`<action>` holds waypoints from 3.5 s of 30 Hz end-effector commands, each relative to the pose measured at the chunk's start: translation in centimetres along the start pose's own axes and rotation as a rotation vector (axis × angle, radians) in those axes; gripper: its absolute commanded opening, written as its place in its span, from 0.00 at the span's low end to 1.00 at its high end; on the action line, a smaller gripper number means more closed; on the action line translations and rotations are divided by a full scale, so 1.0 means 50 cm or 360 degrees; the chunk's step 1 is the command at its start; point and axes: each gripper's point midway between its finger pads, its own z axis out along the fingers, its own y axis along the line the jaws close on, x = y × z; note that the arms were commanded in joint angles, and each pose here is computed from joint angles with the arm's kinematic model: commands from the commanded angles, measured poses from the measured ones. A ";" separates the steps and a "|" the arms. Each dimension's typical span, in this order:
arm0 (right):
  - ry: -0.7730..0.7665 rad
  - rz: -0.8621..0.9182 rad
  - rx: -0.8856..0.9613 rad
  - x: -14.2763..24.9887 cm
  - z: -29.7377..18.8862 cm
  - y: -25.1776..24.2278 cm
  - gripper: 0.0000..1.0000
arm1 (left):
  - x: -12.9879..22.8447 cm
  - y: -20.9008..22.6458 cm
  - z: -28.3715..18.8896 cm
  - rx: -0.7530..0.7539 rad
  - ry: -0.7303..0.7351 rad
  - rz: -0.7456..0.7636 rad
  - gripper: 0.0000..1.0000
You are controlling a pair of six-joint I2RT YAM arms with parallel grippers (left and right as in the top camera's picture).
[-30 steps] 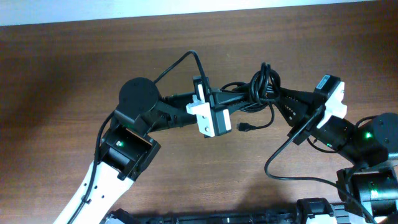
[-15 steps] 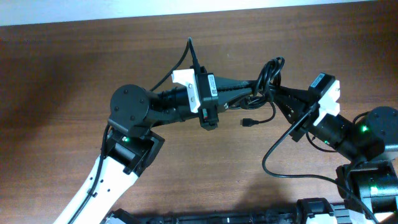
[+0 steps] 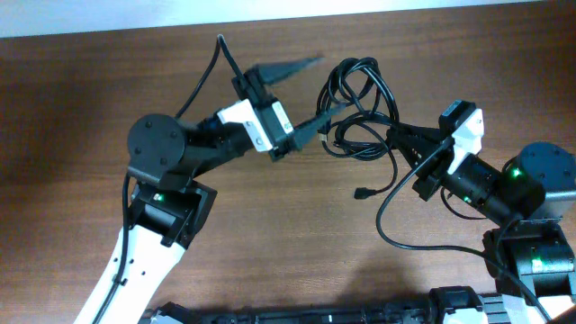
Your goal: Untangle cables
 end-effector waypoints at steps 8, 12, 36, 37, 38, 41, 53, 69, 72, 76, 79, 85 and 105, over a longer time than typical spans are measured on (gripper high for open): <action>-0.0108 -0.0212 -0.0302 -0.029 -0.013 0.070 0.04 | 0.040 -0.040 -0.008 0.0154 0.0156 -0.0144 0.83; -0.0162 -0.0347 -0.0537 -0.033 -0.027 0.120 0.04 | 0.031 -0.057 0.001 0.0187 0.0134 -0.0148 0.83; -0.0164 -0.0344 -0.0184 -0.049 -0.011 0.047 0.04 | 0.043 -0.130 -0.029 0.0450 0.0216 -0.0272 0.89; -0.0162 -0.0343 -0.0179 -0.049 -0.011 0.046 0.04 | 0.039 -0.133 -0.030 0.0466 0.0205 -0.0269 0.89; -0.0159 -0.0339 -0.0179 -0.048 -0.011 0.046 0.04 | 0.038 -0.134 -0.031 0.0469 0.0204 -0.0270 0.89; -0.0163 -0.0343 -0.0179 -0.049 -0.011 0.046 0.04 | 0.020 -0.165 -0.041 0.0630 0.0138 -0.0288 0.98; -0.0298 -0.0476 -0.0475 -0.081 -0.030 0.113 0.04 | 0.078 -0.192 -0.019 0.0772 0.0178 -0.0415 0.88; -0.0185 -0.0340 -0.0309 -0.052 -0.016 0.074 0.99 | 0.121 -0.137 0.027 0.0374 0.0341 -0.0384 0.00; -0.0152 -0.0309 -0.0242 -0.044 -0.012 0.058 0.99 | 0.157 -0.091 0.027 0.0138 0.0465 -0.0365 0.00; -0.0109 -0.0282 -0.0040 -0.036 -0.008 0.015 0.99 | 0.157 -0.059 0.022 -0.0011 0.0496 -0.0323 0.00; -0.0055 -0.0219 0.0200 -0.025 -0.010 -0.038 0.99 | 0.144 -0.048 0.017 -0.0064 0.0488 -0.0300 0.00; -0.0063 -0.0128 0.0506 -0.031 -0.024 -0.103 0.99 | 0.118 -0.052 0.015 -0.0030 0.0428 -0.0256 0.00; -0.0086 -0.0241 -0.0018 -0.029 -0.007 0.010 1.00 | 0.008 -0.127 0.021 0.0402 0.0032 -0.0100 0.00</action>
